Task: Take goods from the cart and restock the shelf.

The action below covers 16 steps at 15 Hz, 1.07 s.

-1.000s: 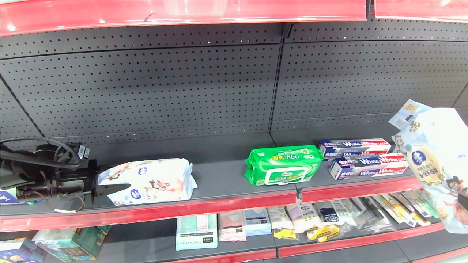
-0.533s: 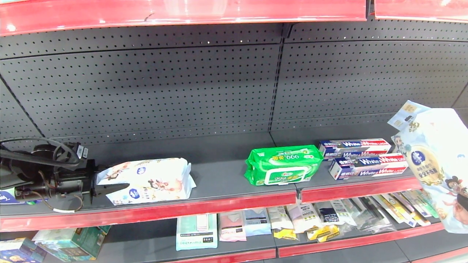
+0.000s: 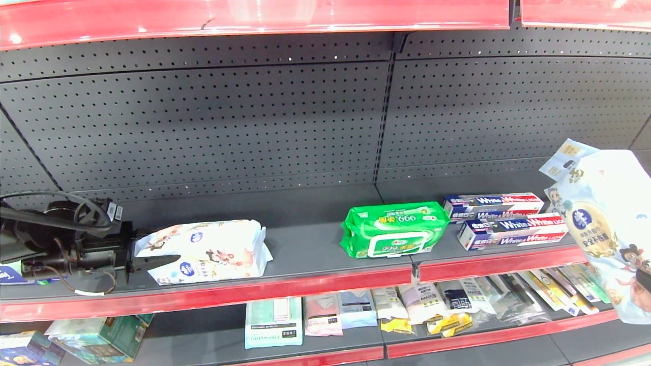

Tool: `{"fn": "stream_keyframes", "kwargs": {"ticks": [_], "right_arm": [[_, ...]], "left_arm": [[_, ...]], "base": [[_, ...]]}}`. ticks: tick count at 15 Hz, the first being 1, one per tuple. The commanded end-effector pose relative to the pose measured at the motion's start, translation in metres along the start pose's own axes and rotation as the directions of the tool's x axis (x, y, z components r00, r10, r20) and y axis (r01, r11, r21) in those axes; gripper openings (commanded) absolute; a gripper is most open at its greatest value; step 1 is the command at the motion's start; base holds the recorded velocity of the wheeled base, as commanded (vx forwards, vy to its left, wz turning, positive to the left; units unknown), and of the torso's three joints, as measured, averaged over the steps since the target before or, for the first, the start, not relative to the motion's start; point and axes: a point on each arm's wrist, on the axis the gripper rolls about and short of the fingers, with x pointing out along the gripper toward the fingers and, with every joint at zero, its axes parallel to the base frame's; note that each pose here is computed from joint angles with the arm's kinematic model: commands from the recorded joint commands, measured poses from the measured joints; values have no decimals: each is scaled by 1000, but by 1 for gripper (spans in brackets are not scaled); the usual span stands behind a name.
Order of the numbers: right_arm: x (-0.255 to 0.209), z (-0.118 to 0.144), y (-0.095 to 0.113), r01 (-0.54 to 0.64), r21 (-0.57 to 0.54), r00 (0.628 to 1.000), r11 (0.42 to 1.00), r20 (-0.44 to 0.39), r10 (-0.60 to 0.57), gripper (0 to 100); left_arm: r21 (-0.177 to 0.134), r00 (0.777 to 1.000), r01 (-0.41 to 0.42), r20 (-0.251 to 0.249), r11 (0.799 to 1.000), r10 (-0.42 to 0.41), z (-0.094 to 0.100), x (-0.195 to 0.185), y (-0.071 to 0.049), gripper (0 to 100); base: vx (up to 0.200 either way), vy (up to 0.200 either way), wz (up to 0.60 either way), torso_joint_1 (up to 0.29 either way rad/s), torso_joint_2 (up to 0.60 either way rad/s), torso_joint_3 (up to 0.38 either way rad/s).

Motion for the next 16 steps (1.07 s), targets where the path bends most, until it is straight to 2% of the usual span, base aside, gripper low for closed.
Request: {"fn": "stream_keyframes", "kwargs": {"ticks": [1,7,8,12,16], "right_arm": [[0,2,-1,2,0,1000,1000,5,-2,0],[0,2,-1,3,0,1000,1000,6,-3,0],[0,2,-1,4,0,1000,1000,7,-4,0],[-1,2,-1,5,0,1000,1000,10,-5,0],[-2,2,-1,7,0,1000,1000,14,-7,0]], "left_arm": [[6,1000,-3,-1,1000,3,2,-1,0,0],[15,1000,-11,-1,1000,11,0,-2,2,0],[4,1000,-8,0,1000,8,-1,-2,0,0],[13,1000,-6,7,1000,6,-2,-2,-1,0],[-2,1000,1,8,1000,-1,-5,-2,-5,0]], "base": [[0,0,0,0,0,0],[0,0,0,0,0,0],[0,0,0,0,0,0],[0,0,0,0,0,0],[0,0,0,0,0,0]]}}
